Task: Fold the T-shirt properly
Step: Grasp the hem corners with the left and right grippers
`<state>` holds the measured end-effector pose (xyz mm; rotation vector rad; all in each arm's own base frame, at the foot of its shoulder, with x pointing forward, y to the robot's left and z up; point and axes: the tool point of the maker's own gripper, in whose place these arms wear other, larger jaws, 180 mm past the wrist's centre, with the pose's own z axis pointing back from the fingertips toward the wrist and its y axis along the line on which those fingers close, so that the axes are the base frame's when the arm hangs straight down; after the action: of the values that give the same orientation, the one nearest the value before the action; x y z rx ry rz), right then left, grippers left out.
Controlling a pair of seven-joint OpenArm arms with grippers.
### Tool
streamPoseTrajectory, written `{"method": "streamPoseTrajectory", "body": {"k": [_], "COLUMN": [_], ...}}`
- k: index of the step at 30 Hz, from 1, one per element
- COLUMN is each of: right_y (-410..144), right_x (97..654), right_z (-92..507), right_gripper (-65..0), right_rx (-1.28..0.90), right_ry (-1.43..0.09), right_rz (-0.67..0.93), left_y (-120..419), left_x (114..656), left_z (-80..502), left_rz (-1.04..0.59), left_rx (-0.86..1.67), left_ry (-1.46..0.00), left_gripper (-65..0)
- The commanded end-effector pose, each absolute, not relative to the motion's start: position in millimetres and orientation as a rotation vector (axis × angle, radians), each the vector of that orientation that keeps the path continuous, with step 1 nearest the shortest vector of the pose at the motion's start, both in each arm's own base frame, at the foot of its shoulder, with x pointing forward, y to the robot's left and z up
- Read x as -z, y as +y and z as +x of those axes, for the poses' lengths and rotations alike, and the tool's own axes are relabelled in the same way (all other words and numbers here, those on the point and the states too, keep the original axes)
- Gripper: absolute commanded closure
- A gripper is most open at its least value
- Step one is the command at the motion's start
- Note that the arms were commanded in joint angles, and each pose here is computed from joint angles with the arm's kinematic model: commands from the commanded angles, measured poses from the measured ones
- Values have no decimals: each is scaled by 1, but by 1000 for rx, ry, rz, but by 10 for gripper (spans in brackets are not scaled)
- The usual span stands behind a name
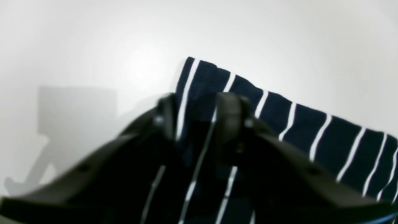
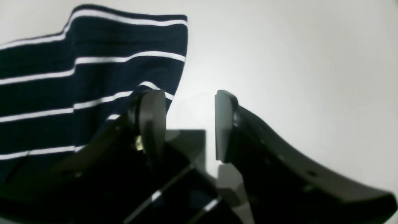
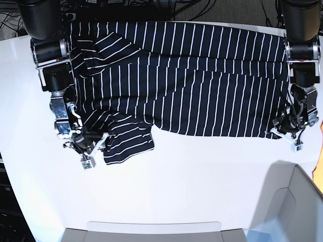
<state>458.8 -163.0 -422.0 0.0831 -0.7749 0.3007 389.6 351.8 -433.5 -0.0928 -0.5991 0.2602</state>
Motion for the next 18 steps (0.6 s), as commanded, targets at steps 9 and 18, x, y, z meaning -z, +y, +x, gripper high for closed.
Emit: {"method": "streamPoseTrajectory", "body": {"k": [9, 18], "right_y": [-144, -129], "right_x": [391, 339], "right_z": [483, 509], "right_gripper": [0, 0], "right_rx": [-411, -448], "right_ry": [-815, -948], "right_rz": [82, 89], "left_y": [342, 364], "left_x": [425, 382], "left_z": [394, 410], "left_rz": [-111, -149], "left_rx": [-197, -312], "left_ry": [-613, -774], "left_gripper": [0, 0]}}
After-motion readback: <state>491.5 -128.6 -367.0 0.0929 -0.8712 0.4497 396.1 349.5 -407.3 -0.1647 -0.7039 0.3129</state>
